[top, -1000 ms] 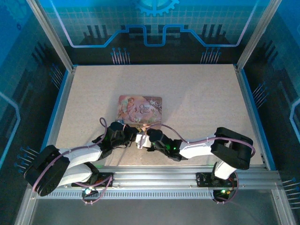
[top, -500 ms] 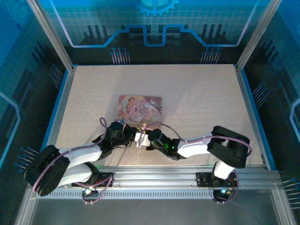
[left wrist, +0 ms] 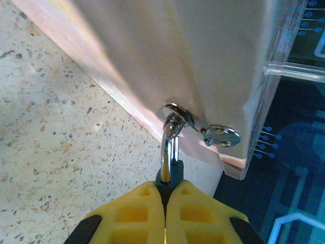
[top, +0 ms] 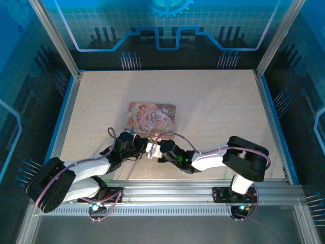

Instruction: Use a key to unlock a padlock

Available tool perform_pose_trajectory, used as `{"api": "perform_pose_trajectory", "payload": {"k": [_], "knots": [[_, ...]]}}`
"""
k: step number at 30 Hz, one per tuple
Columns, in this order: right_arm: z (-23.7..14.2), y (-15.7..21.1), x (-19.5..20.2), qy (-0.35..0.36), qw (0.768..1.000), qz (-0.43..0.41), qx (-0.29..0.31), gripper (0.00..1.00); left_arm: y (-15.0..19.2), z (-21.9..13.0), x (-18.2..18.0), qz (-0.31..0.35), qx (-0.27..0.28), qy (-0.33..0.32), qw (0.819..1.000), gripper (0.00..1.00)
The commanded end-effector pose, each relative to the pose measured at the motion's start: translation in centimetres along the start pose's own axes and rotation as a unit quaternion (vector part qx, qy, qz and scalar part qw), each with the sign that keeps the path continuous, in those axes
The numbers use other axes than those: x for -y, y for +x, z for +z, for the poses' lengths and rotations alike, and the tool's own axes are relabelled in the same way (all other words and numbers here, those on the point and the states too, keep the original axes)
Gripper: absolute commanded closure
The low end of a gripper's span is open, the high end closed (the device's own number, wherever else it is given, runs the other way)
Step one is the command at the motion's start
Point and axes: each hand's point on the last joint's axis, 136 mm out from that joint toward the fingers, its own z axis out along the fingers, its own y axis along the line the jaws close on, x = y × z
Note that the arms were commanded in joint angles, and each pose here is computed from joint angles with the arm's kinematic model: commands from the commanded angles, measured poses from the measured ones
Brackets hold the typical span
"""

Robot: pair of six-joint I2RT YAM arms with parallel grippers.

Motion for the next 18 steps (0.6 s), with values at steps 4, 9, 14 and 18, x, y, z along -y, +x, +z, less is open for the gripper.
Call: {"api": "perform_pose_trajectory", "payload": {"k": [4,9,14,18], "knots": [[0.0,-1.3,1.9,0.026,0.996,0.078,0.018,1.00,1.1,0.3,1.6,-0.003,-0.030,0.017,0.999,1.00],[-0.4,-2.0,2.0,-0.002,0.985,0.173,0.022,1.00,1.1,0.3,1.4,-0.003,-0.029,0.013,0.999,1.00],[-0.5,-2.6,1.9,-0.024,0.968,0.249,0.020,1.00,1.1,0.4,1.3,-0.002,-0.030,0.011,0.999,1.00],[-0.4,-3.5,1.7,-0.055,0.944,0.323,0.033,1.00,1.1,0.5,1.0,-0.003,-0.029,0.006,1.000,1.00]]}}
